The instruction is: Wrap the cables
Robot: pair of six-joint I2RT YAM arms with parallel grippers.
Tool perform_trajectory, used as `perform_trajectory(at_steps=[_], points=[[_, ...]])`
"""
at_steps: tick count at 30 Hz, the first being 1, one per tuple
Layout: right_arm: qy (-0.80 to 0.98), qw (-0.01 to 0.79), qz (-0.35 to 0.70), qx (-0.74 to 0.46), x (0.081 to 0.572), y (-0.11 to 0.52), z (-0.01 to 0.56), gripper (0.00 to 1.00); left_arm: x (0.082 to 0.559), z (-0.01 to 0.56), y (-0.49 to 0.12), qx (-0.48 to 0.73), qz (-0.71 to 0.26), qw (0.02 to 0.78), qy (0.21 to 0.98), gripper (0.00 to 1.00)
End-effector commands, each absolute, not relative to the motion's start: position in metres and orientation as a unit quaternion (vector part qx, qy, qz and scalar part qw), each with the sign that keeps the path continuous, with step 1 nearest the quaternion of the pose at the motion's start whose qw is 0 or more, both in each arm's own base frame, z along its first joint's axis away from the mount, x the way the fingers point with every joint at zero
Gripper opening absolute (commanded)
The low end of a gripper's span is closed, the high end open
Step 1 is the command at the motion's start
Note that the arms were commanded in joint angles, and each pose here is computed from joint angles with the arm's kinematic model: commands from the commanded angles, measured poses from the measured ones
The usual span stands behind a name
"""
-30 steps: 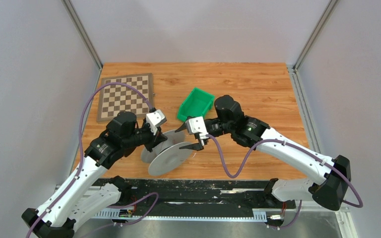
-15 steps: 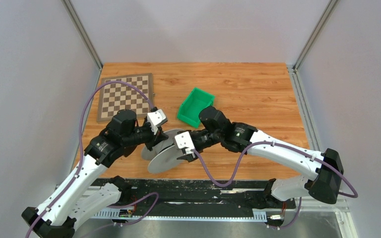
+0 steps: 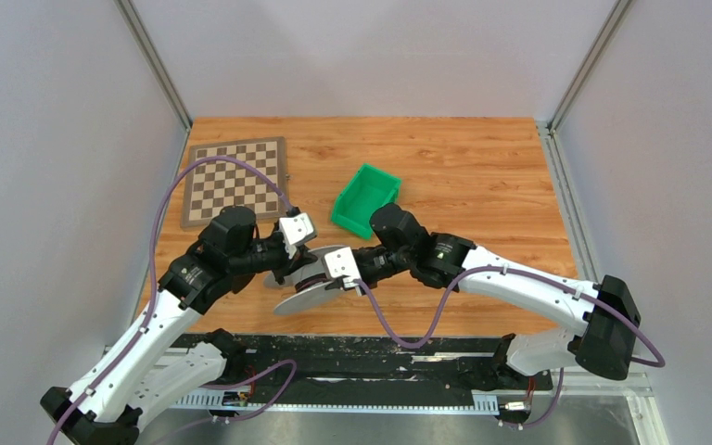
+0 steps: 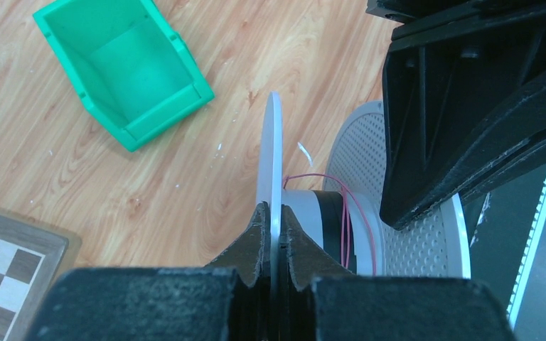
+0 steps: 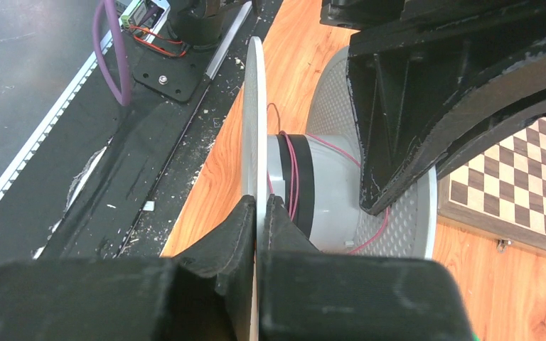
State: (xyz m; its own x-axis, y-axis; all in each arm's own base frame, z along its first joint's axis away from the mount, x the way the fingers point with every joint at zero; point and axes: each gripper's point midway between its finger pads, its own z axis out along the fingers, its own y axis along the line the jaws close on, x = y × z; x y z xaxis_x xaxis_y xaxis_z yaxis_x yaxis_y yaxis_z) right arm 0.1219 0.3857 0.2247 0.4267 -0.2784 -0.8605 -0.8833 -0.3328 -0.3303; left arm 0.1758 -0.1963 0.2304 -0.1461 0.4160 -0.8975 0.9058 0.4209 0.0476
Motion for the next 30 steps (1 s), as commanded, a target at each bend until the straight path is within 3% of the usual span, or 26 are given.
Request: perform_trajectory(at_steps=[1, 3, 8, 17, 23, 30], points=[[0.377, 0.443, 0.362, -0.728, 0.115, 0.38, 0.229, 0.0, 0.179, 0.259, -0.205, 0.464, -0.287, 0.495, 0.676, 0.0], [0.379, 0.454, 0.351, -0.726, 0.118, 0.377, 0.23, 0.0, 0.177, 0.261, -0.205, 0.468, -0.286, 0.495, 0.673, 0.02], [0.376, 0.475, 0.334, -0.722, 0.122, 0.37, 0.238, 0.0, 0.172, 0.262, -0.204, 0.482, -0.288, 0.493, 0.665, 0.2], [0.386, 0.486, 0.318, -0.717, 0.125, 0.362, 0.239, 0.0, 0.168, 0.264, -0.202, 0.486, -0.287, 0.498, 0.658, 0.25], [0.4, 0.496, 0.292, -0.713, 0.135, 0.353, 0.237, 0.0, 0.165, 0.276, -0.201, 0.482, -0.289, 0.515, 0.647, 0.36], [0.403, 0.509, 0.271, -0.71, 0.14, 0.343, 0.246, 0.0, 0.162, 0.292, -0.214, 0.456, -0.338, 0.538, 0.624, 0.41]])
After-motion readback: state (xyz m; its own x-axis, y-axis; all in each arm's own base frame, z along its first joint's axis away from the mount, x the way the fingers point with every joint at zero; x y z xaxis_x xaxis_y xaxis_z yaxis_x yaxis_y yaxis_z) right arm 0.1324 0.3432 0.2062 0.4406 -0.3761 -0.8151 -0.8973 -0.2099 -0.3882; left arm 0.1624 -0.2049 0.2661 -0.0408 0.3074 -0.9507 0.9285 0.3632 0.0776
